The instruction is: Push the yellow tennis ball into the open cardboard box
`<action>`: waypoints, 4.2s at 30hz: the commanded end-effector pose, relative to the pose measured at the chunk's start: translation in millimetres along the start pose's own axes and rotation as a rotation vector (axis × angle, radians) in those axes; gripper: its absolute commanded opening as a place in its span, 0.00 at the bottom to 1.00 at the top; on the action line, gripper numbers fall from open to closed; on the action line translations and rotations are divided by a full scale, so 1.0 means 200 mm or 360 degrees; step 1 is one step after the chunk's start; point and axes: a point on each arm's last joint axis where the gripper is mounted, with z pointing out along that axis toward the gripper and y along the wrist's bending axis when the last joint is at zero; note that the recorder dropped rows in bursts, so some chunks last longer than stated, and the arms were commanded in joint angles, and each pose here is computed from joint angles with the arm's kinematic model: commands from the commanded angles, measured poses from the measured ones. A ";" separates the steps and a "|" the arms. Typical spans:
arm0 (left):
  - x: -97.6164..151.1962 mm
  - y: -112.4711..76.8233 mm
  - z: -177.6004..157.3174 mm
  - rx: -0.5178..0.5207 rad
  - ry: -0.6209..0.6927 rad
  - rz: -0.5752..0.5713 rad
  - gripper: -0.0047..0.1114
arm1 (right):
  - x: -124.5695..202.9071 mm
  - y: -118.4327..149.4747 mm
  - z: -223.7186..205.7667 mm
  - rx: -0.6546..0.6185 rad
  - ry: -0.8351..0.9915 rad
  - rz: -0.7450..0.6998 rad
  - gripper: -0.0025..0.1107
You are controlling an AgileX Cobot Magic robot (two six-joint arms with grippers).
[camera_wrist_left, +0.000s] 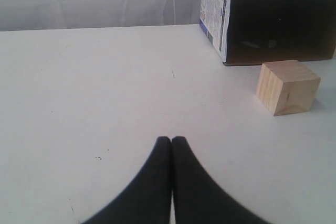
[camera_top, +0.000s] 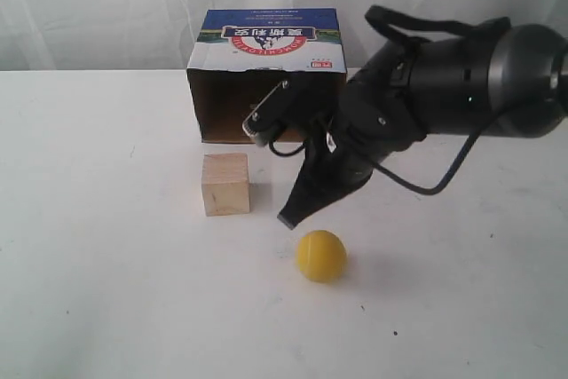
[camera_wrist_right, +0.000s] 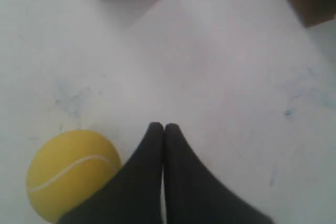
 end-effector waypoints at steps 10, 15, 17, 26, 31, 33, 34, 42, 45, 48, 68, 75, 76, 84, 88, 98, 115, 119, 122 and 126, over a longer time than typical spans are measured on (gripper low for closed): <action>0.00 0.00 0.00 0.0008 -0.0009 -0.0011 0.04 | 0.03 -0.03 -0.11 0.0013 0.0183 0.0117 0.02; 0.00 0.00 0.00 0.0008 -0.0009 -0.0011 0.04 | -0.01 -0.10 -0.06 0.0142 0.0008 0.0077 0.02; 0.00 0.00 0.00 0.0008 -0.0009 -0.0011 0.04 | 0.02 -0.15 0.06 0.0149 0.0017 0.0109 0.02; 0.00 0.00 0.00 0.0008 -0.0009 -0.0011 0.04 | 0.11 -0.23 0.34 0.0127 0.0169 0.0187 0.02; 0.00 0.00 0.00 0.0008 -0.0009 -0.0011 0.04 | 0.11 -0.23 0.34 0.0124 0.0168 0.0218 0.02; 0.00 0.00 0.00 0.0008 -0.0009 -0.0011 0.04 | 0.11 -0.23 0.34 0.0122 0.0161 0.0220 0.02; 0.00 0.00 0.00 0.0008 -0.0009 -0.0011 0.04 | 0.11 -0.22 0.34 0.0122 0.0151 0.0217 0.02; 0.00 0.00 0.00 0.0008 -0.0009 -0.0011 0.04 | 0.03 -0.23 0.33 0.0124 -0.0010 0.0202 0.02; 0.00 0.00 0.00 0.0008 -0.0009 -0.0011 0.04 | 0.02 -0.23 0.33 0.0121 -0.0052 0.0200 0.02; 0.00 0.00 0.00 0.0008 -0.0009 -0.0011 0.04 | 0.00 -0.23 0.32 0.0119 -0.0125 0.0198 0.02; 0.00 0.00 0.00 0.0008 -0.0009 -0.0011 0.04 | 0.00 -0.18 0.04 0.0141 -0.0117 0.0181 0.02; 0.00 0.00 0.00 0.0008 -0.0009 -0.0011 0.04 | 0.01 -0.11 0.22 0.0057 -0.0096 0.0191 0.02; 0.00 0.00 0.00 0.0008 -0.0009 -0.0011 0.04 | 0.01 -0.11 0.25 0.0051 -0.0089 0.0188 0.02; 0.00 0.00 0.00 0.0008 -0.0009 -0.0011 0.04 | -0.17 -0.27 0.48 0.0169 -0.0193 0.0112 0.02; 0.00 0.00 0.00 0.0008 -0.0009 -0.0011 0.04 | -0.42 -0.49 0.20 0.0467 -0.0302 0.0057 0.02; 0.00 0.00 0.00 0.0008 -0.0009 -0.0011 0.04 | -0.40 -0.40 -0.20 0.0547 -0.0367 0.0097 0.02; 0.00 0.00 0.00 0.0008 -0.0009 -0.0011 0.04 | 0.22 -0.06 -0.33 0.0127 -0.0577 0.0444 0.02; 0.00 0.00 0.00 0.0008 -0.0009 -0.0011 0.04 | 0.27 -0.03 -0.39 0.0090 -0.0663 0.0500 0.02; 0.00 0.00 0.00 0.0008 -0.0009 -0.0011 0.04 | 0.30 -0.03 -0.43 0.0075 -0.0704 0.0536 0.02; 0.00 0.00 0.00 0.0008 -0.0009 -0.0011 0.04 | 0.32 -0.03 -0.46 0.0066 -0.0703 0.0609 0.02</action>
